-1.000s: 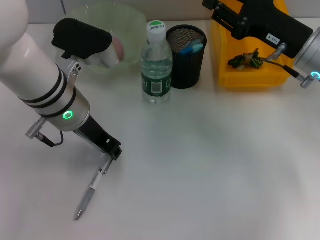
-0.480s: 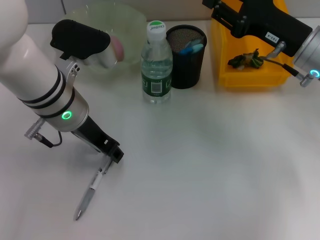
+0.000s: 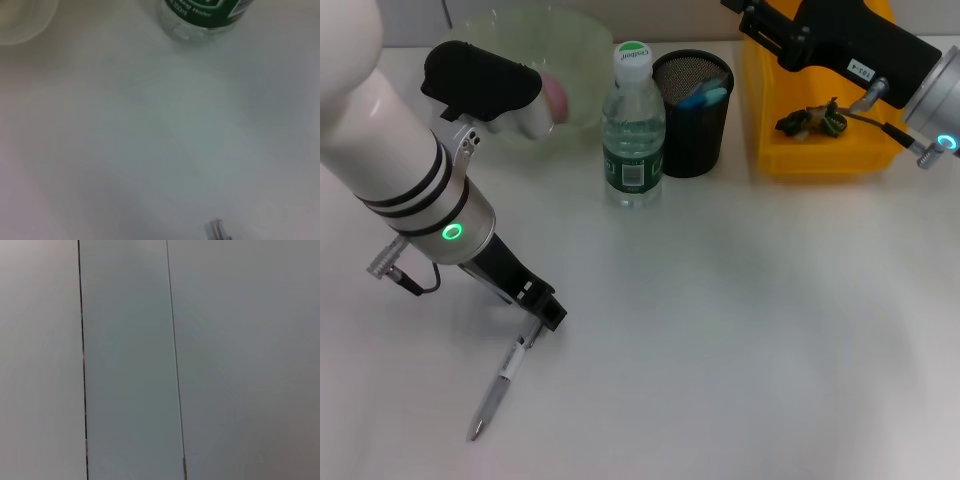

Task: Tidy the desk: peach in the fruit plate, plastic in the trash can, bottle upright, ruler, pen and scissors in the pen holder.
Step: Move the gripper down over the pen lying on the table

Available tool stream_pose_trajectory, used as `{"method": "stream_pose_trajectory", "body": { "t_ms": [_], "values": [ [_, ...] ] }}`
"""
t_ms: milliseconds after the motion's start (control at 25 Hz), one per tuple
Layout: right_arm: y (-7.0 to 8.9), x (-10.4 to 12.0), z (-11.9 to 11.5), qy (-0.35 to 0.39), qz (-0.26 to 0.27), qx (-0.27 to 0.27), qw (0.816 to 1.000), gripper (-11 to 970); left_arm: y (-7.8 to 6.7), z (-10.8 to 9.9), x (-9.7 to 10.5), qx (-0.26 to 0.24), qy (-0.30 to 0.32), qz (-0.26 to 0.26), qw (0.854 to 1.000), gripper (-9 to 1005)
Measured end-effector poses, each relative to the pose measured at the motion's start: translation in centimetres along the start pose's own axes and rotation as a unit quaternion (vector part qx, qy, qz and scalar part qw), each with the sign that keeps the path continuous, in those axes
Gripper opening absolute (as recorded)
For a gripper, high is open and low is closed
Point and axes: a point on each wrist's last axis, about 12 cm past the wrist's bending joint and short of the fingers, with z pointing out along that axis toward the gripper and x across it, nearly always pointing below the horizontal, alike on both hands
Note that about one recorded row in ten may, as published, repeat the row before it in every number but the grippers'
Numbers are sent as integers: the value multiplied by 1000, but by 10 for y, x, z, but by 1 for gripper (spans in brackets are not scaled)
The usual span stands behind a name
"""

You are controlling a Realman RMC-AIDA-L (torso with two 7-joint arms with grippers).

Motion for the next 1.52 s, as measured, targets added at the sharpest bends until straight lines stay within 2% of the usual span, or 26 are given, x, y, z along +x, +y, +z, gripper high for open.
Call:
{"method": "stream_pose_trajectory", "body": {
  "t_ms": [1520],
  "values": [
    [0,0,2,2,-1,2,1000,484,-4,2,-2,-2,9,11,1000,542]
  ]
}}
